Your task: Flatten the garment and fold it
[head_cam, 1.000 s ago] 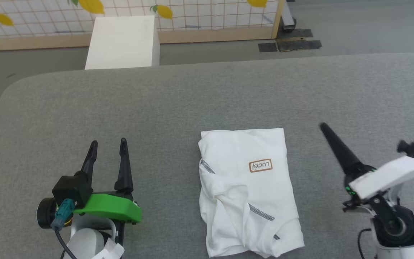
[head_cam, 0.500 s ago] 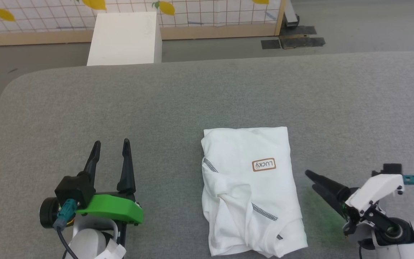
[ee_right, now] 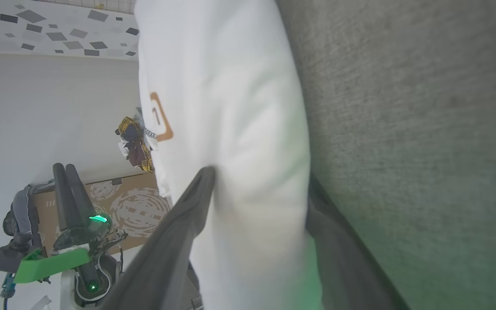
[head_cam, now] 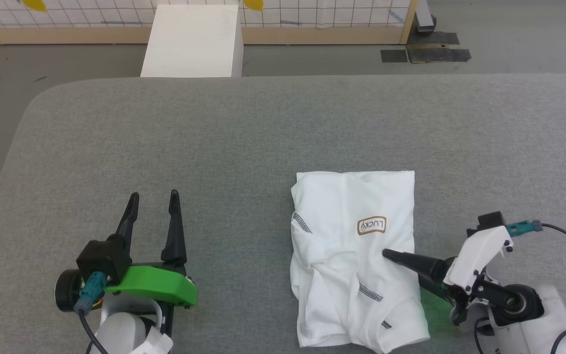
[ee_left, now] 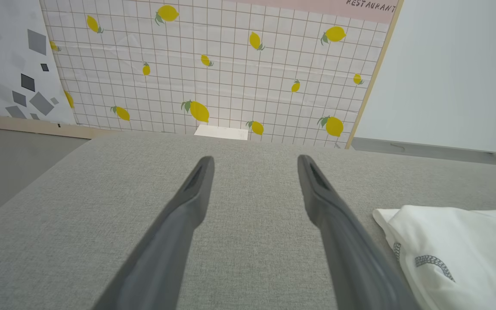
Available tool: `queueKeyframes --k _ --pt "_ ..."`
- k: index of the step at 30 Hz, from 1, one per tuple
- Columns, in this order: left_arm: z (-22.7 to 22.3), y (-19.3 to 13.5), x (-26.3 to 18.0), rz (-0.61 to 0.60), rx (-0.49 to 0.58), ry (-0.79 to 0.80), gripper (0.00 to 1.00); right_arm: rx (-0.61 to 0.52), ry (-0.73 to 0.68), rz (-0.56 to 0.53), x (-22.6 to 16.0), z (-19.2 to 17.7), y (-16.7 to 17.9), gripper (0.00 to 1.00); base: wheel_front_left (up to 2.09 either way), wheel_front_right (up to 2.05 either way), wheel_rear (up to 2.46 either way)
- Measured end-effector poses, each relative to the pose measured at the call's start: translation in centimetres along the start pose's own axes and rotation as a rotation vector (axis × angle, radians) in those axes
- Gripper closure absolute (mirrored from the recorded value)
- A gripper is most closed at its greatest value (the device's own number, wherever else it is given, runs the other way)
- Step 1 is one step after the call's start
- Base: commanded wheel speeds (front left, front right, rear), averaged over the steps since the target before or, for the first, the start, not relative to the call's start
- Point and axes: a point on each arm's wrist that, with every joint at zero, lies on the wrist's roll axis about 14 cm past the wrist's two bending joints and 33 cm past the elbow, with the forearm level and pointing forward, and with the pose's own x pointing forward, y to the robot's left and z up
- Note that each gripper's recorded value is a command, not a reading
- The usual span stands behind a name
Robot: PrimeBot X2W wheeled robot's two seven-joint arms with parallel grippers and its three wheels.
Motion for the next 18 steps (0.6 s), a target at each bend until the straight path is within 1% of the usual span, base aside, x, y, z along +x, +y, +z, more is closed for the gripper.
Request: queueKeyframes --k 2,3,4,5,6,9,14,18 --pt "0.0 0.1 0.0 0.004 0.001 0.001 0.0 -0.009 0.022 0.008 0.3 -0.4 0.4 0.0 0.0 0.0 0.0" --pt "-0.1 0.2 -0.1 0.005 0.001 0.002 0.0 -0.021 0.031 0.008 0.5 -0.5 0.6 0.17 0.0 0.0 0.0" --pt "-0.1 0.2 -0.1 0.006 0.001 0.003 0.0 -0.028 0.036 0.009 0.6 -0.6 0.7 0.54 0.0 0.0 0.0" --pt "-0.1 0.2 -0.1 0.007 0.002 0.004 0.0 -0.037 0.043 0.01 0.7 -0.7 0.8 0.71 0.0 0.0 0.0" --pt "-0.1 0.2 -0.1 0.007 0.002 0.005 0.0 -0.047 0.045 0.006 0.8 -0.7 0.9 1.0 0.0 0.0 0.0" --pt "-0.2 0.3 0.0 0.008 0.002 0.006 0.0 -0.078 0.034 -0.02 0.8 -0.5 0.6 1.0 0.0 0.0 0.0" --pt "-0.2 0.0 0.2 0.003 0.0 0.003 0.0 -0.162 -0.007 -0.085 0.2 0.6 0.1 1.0 0.0 0.0 0.0" --pt "-0.3 -0.5 0.7 -0.011 -0.004 0.002 0.0 -0.293 -0.054 -0.183 -1.1 2.1 -0.6 1.0 0.0 0.0 0.0"
